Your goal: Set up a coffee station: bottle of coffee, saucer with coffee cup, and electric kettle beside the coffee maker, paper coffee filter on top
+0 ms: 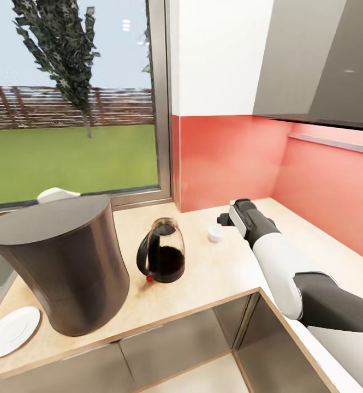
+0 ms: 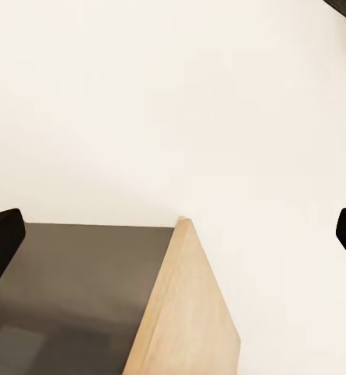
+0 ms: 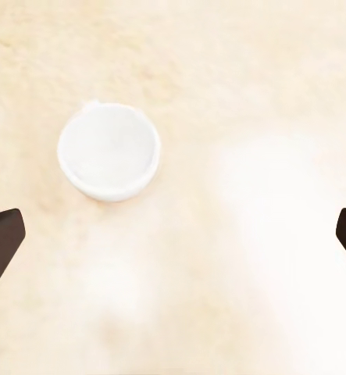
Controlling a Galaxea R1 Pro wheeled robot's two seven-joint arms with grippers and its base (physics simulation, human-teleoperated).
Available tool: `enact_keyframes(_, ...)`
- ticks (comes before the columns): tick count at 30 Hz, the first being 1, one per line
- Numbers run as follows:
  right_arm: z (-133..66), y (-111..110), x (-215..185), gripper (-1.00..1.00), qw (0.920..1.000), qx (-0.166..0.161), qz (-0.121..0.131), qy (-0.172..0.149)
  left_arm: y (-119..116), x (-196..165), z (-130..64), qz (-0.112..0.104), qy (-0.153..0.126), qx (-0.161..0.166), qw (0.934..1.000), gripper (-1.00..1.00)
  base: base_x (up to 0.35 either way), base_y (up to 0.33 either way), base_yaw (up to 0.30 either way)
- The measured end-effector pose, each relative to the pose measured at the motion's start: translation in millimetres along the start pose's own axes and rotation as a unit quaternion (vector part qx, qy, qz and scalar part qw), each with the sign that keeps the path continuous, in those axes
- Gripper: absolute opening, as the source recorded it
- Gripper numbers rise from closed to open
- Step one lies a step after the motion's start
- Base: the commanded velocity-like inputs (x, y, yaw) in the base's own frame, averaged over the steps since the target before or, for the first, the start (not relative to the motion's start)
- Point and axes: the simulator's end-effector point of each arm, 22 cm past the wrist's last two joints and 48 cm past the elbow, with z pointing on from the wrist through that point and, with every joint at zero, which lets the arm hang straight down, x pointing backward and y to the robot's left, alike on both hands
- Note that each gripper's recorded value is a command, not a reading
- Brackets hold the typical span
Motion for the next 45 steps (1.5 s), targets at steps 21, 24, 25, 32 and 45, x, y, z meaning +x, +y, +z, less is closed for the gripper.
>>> enact_keyframes(21,11.8,3,29,1.0,0.9994,-0.001,-0.007,0.034,0,0,0.0,0.0,0.0,0.0,1.0,1.0,0.087,0.0,0.0)
enact_keyframes(24,12.1,3,30,1.0,0.9993,-0.001,-0.007,0.035,0,0,0.0,0.0,0.0,0.0,1.0,1.0,0.092,0.0,0.0)
enact_keyframes(25,12.3,3,30,1.0,0.9993,-0.001,-0.007,0.036,0,0,0.0,0.0,0.0,0.0,1.0,1.0,0.048,0.0,0.0)
enact_keyframes(32,12.4,3,30,1.0,0.9993,-0.001,-0.008,0.036,-1,0,-0.1,0.0,0.0,0.0,1.0,1.0,0.031,0.0,0.0)
enact_keyframes(45,13.6,2,33,1.0,0.9992,0.0,-0.008,0.038,-1,0,-0.2,0.0,0.0,0.001,1.0,1.0,0.193,0.0,0.0)
